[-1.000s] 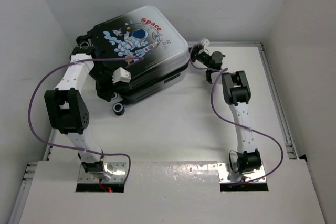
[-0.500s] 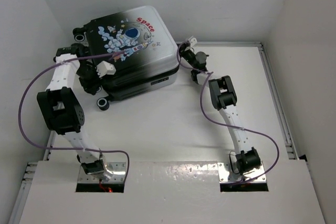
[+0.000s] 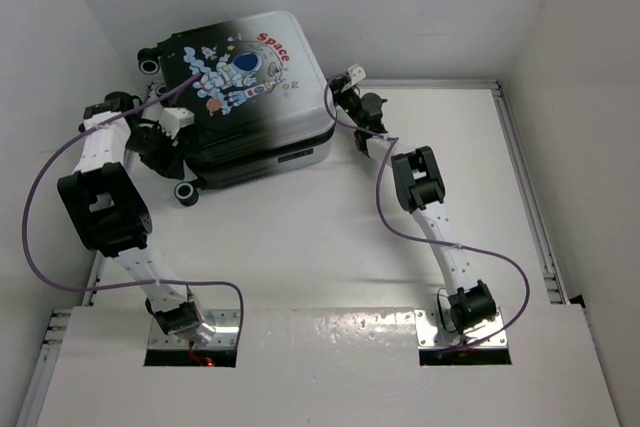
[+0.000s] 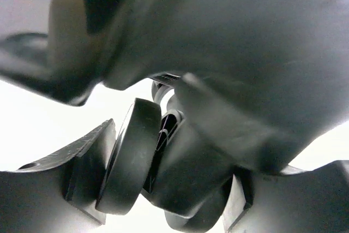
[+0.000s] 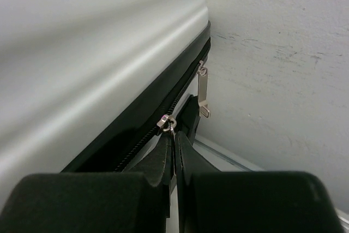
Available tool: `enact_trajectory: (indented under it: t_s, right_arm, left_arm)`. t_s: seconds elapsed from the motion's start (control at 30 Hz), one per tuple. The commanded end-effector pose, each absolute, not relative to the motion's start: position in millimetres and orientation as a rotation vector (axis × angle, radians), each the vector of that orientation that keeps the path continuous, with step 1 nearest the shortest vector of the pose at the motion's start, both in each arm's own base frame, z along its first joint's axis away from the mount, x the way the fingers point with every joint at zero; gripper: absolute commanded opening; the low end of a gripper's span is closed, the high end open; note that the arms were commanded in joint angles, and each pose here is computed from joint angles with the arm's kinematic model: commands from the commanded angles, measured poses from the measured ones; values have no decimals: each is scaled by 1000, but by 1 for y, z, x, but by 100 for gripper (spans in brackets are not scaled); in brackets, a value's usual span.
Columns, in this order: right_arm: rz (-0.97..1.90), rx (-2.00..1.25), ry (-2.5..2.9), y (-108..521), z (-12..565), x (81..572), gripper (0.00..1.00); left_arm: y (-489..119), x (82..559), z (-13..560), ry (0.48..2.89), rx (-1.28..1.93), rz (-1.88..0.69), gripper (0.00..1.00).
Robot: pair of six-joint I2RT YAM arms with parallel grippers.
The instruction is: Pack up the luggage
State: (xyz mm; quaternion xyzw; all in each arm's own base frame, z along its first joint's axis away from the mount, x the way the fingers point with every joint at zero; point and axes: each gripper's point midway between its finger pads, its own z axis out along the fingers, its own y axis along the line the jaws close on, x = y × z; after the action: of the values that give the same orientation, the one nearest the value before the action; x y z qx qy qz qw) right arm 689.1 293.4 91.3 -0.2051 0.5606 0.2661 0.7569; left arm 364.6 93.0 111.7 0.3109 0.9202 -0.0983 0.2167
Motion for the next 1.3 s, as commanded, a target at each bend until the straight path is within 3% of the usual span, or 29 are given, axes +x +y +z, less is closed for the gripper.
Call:
enact_trajectory:
  t_s: [0.0,0.3,0.47,0.57,0.87,0.9,0.97,1.0,1.03,1.1,1.17,1.23,1.27]
  right_arm:
    - [543,-293,1246,290,89,696,0]
    - [693,-301,1200,365,104,652,0]
    - [664,-288,1219,372,98,651,0]
    - [656,-278,1219,366,99,648,0]
    - [573,-221,1222,355,108,673,0]
    - [585,-207,1179,355,126,671,10]
    - [590,-215,1229,352,101,662,18]
    - [607,-226,1184,350,120,653,22]
    - [603,-239,1213,348,107,647,21]
    - [603,-250,1189,346,119,642,18]
    - [583,-233,1174,340,127,650,9]
    - [577,-229,1233,341,102,658,0]
    - [582,-216,1170,341,130,666,0]
  left_arm:
    - [217,471,119,2364,343,243,0]
    - [288,447,126,2413,210,446,0]
    - [305,439,128,2420,195,506,0]
    - [300,442,130,2389,189,446,26]
    - [268,426,154,2306,167,330,26]
    - [267,428,162,2278,164,330,30]
    - [268,426,170,2254,125,326,41]
    - [270,425,181,2224,107,329,56]
    - [267,428,183,2210,64,299,86]
    - [271,428,195,2175,23,295,89]
    - [265,430,210,2133,10,274,93]
    - [263,428,219,2116,3,278,93]
    - [262,427,223,2107,-8,277,94]
